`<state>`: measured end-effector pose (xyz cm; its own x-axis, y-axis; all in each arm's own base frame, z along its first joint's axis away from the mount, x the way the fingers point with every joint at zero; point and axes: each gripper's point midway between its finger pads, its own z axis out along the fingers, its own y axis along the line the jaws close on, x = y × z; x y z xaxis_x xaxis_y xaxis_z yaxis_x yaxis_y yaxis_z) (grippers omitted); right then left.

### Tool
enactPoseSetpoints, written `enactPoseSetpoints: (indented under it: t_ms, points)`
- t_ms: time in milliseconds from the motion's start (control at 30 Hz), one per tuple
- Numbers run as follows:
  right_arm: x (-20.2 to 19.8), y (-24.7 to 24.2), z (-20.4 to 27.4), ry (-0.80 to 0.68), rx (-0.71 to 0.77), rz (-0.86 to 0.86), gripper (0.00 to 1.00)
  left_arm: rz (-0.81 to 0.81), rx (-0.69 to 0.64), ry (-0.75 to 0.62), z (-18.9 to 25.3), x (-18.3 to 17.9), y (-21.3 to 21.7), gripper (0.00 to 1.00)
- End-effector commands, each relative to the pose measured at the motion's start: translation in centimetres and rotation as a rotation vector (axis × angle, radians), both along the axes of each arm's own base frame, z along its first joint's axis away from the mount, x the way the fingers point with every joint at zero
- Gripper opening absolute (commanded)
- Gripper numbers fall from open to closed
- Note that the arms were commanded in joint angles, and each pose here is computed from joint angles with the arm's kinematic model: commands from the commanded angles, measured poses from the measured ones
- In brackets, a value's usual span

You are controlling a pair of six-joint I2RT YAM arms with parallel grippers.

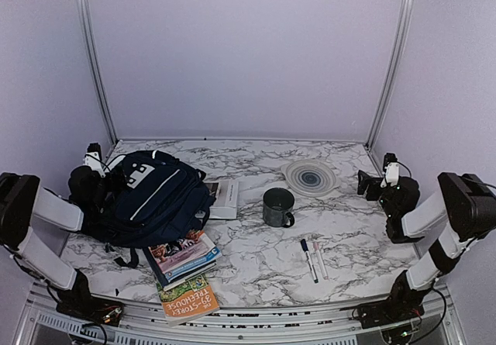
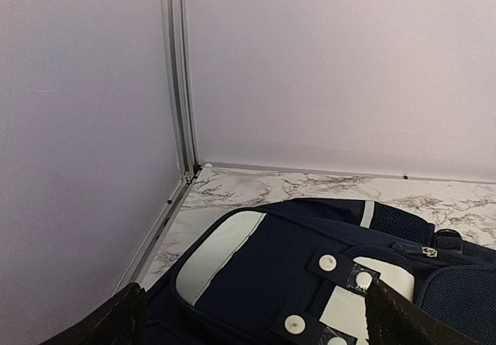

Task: Pack the student bag
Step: Pick up the book from the student bag.

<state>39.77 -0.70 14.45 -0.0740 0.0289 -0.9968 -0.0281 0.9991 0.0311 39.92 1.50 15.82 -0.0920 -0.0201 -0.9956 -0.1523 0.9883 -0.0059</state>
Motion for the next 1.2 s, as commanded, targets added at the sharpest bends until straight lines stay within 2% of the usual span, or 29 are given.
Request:
enactPoseSetpoints:
  t_ms: [0, 300, 400, 500, 567, 633, 700, 767, 833, 967, 1067, 1100, 1167]
  points:
    - [0.6, 0.5, 0.7, -0.017, -0.007, 0.013, 1.00, 0.000, -0.009, -0.016, 0.6, 0.4, 0.1, 0.99]
    - [0.7, 0.5, 0.6, -0.010, -0.008, 0.013, 1.00, -0.009, -0.016, -0.011, 0.6, 0.5, 0.1, 0.99]
    - [0.5, 0.5, 1.0, -0.025, -0.008, 0.017, 1.00, -0.045, 0.020, -0.015, 2.0, 0.4, -0.7, 0.99]
    - [0.8, 0.9, 3.7, -0.016, -0.016, 0.036, 1.00, -0.027, 0.060, -0.016, 6.9, -0.2, -1.7, 0.99]
    - [1.2, 0.7, 6.5, 0.041, 0.089, 0.018, 1.00, -0.086, 0.072, -0.138, 12.7, -1.8, -3.8, 0.99]
    - [1.2, 2.3, 9.8, 0.072, 0.200, 0.095, 0.95, -0.137, 0.051, -0.240, 18.2, -4.1, -5.1, 1.00]
    - [0.9, 5.5, 12.5, 0.099, 0.299, 0.222, 0.89, -0.212, 0.011, -0.228, 21.9, -5.8, -6.2, 0.99]
    - [0.4, 10.1, 14.7, 0.128, 0.360, 0.344, 0.85, -0.350, -0.014, -0.148, 23.5, -7.4, -8.4, 0.98]
    - [-0.6, 16.2, 15.7, 0.185, 0.371, 0.463, 0.84, -0.499, -0.034, -0.010, 22.4, -9.2, -10.9, 0.93]
    - [-4.0, 29.5, 14.7, 0.378, 0.340, 0.680, 0.84, -0.710, -0.122, 0.139, 19.6, -12.7, -14.6, 0.87]
    - [-7.8, 39.3, 13.3, 0.528, 0.301, 0.826, 0.89, -0.791, -0.154, 0.230, 16.5, -14.7, -16.0, 0.87]
    - [-8.6, 42.0, 11.3, 0.592, 0.273, 0.842, 0.92, -0.809, -0.156, 0.259, 15.6, -15.1, -16.3, 0.86]
    - [-9.6, 45.6, 9.0, 0.681, 0.256, 0.848, 0.92, -0.828, -0.152, 0.332, 12.9, -15.7, -16.5, 0.86]
